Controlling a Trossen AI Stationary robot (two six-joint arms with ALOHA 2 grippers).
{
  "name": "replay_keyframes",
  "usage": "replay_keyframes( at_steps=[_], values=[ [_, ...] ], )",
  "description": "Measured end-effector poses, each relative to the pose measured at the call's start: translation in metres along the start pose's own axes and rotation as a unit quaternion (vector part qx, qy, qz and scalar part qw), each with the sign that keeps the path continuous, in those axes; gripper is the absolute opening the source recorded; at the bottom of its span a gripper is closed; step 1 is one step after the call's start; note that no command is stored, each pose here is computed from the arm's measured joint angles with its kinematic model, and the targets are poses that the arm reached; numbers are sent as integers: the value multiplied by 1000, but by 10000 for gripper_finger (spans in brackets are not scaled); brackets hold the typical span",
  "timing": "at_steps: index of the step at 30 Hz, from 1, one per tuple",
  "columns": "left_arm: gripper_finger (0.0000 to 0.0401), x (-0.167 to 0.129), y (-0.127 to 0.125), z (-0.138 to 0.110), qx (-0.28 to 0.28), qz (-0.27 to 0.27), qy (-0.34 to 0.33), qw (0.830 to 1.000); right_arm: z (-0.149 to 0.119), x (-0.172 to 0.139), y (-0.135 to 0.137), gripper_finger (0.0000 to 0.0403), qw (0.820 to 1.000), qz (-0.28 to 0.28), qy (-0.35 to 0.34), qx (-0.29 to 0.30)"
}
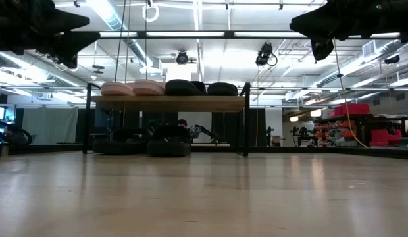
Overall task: Pick and place slides into the shelf
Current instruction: Return to Home Position
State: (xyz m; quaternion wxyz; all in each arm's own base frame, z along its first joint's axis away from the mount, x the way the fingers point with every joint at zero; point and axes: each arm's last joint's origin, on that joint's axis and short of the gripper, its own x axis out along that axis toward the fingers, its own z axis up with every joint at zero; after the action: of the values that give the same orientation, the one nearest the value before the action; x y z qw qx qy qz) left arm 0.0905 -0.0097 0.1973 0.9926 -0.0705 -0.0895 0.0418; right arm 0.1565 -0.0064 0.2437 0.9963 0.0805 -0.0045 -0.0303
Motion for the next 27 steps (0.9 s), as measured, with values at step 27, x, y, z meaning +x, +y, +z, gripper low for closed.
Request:
replay_keyframes(
  at_steps=[27],
  values=[
    [189, 0, 2, -16, -5, 12, 64, 998, -1, 1, 0, 57, 1000, -1, 7, 23]
  ],
)
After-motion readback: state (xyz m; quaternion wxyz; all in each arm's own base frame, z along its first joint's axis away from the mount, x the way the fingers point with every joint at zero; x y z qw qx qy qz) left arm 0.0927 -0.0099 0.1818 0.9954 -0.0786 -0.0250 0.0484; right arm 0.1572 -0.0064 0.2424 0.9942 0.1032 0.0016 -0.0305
